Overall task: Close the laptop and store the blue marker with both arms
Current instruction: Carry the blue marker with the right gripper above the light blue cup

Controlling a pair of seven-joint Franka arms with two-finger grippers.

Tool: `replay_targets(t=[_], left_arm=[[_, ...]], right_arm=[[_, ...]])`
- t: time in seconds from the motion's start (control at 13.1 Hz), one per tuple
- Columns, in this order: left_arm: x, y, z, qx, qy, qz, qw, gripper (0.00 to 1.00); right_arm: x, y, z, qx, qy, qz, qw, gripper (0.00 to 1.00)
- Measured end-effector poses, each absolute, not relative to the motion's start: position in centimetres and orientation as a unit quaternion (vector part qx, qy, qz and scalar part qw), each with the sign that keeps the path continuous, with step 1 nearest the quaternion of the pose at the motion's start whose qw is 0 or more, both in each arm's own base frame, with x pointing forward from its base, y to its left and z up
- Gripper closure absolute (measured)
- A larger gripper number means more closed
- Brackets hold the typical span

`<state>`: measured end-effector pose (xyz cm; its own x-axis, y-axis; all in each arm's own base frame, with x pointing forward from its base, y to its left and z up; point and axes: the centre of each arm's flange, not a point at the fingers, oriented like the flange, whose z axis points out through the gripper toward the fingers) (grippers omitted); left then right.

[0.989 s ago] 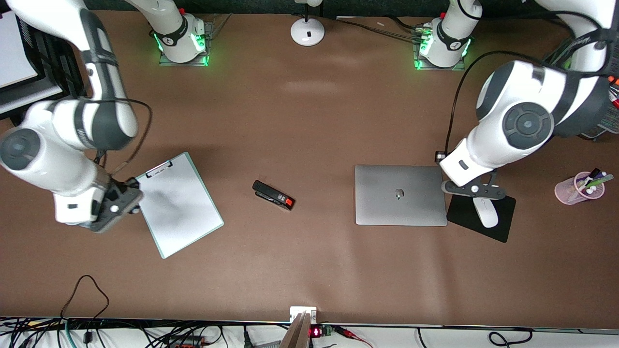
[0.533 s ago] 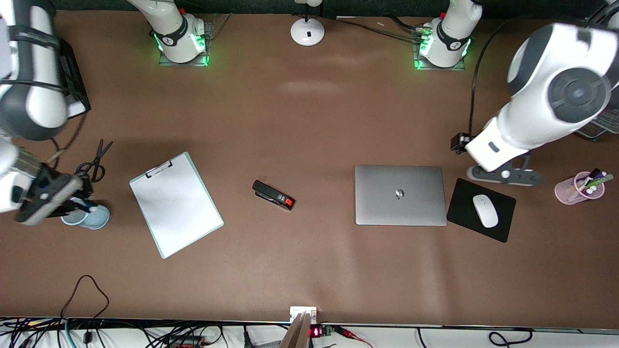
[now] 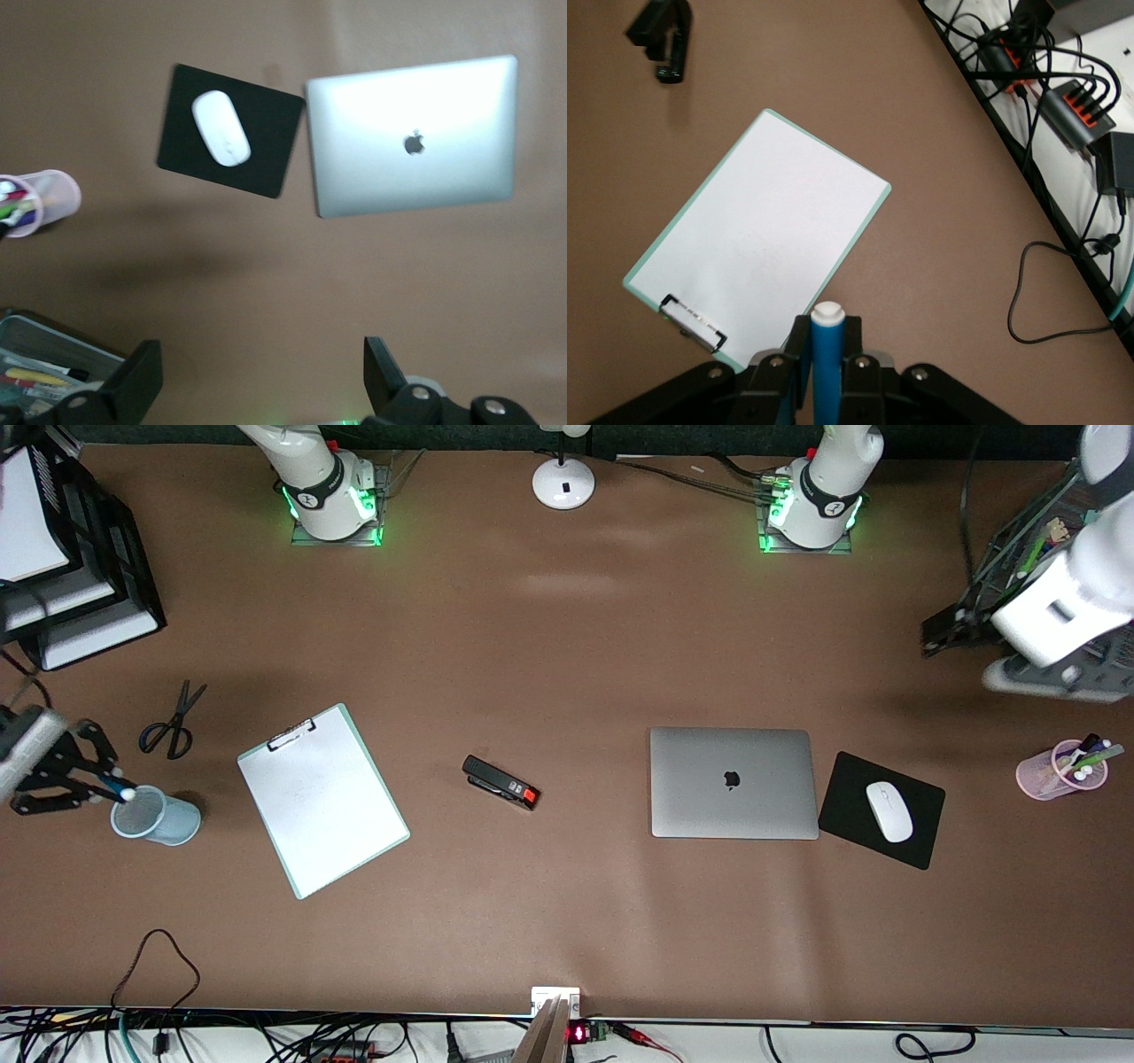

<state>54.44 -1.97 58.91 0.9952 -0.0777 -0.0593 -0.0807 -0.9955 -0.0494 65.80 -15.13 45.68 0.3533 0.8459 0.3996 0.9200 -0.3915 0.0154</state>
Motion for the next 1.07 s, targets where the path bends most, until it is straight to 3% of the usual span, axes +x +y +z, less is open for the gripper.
replay_targets(t=[0.15,0.3,0.68,1.07], left_arm=[[52.2,-1.1,58.4,-0.999,0.037,-0.022,0.027,0.00],[51.2,-1.9,56.6,-0.998,0.046,-0.014,0.028,0.00],[52.9,-2.9,56.7,-0.998,0.057,-0.012,0.022,0.00],[55.7,-2.5,56.8,-0.998,0.054,-0.013,0.019,0.00]], right_arm=[[64.6,-18.8,47.2,-0.789,-0.560,-0.219,0.129,0.82],[63.4,-21.8,47.2,-0.757,-0.584,-0.258,0.137,0.82],[62.6,-24.5,43.3,-0.686,-0.617,-0.340,0.184,0.82],[62.7,-27.2,36.2,-0.631,-0.643,-0.394,0.182,0.82]])
